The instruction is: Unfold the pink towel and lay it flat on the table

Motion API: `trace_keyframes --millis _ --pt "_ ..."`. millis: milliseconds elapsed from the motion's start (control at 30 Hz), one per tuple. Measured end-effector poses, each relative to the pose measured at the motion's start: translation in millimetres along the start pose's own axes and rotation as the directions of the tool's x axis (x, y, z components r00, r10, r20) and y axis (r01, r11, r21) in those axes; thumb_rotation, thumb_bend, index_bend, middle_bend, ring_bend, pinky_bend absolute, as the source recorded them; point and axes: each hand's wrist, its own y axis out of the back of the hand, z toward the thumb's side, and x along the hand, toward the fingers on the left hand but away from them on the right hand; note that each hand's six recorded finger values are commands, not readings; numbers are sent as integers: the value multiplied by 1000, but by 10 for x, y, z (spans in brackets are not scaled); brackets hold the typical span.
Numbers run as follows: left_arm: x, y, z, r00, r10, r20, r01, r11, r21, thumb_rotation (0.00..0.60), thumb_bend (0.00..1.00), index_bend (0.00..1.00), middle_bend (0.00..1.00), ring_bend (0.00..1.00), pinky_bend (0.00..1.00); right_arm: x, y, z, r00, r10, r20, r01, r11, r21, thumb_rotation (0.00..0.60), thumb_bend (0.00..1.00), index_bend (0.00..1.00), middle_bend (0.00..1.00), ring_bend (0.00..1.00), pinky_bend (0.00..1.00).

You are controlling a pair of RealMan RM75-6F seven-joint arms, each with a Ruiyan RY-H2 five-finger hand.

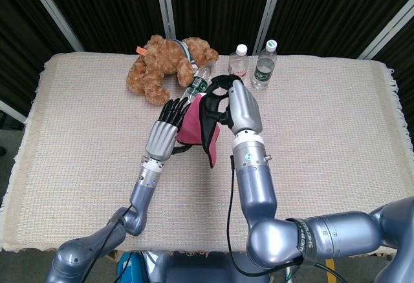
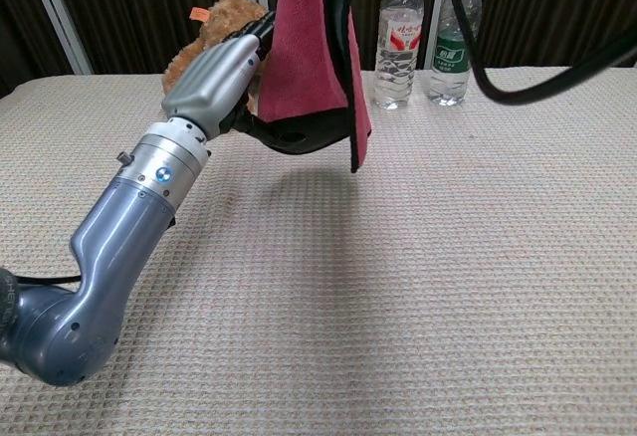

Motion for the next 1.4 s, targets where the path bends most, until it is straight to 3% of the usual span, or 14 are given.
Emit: trace_keyframes --millis 233,500,833,1167,1400 --pt "65 74 30 999 37 4 -37 999 -28 600 231 0 0 0 0 17 -5 -28 1000 9 6 -9 1000 -2 600 531 655 266 93 226" --pt "86 229 102 994 105 32 -102 992 -80 600 232 0 0 0 0 -2 11 -76 1000 11 19 -11 1000 -13 600 531 655 266 93 232" --pt "97 320 147 990 137 35 -132 985 -111 600 232 0 0 0 0 67 -42 -43 999 35 1 -35 999 -8 600 530 655 266 93 236" --pt "57 525 89 980 194 44 -187 973 -137 600 232 0 0 0 0 66 23 -72 1000 22 8 -21 999 -24 600 531 655 266 93 238" --pt "-64 679 -110 976 216 27 -211 969 -125 600 232 0 0 0 0 81 38 -78 1000 24 3 -24 999 -31 600 531 655 266 93 238"
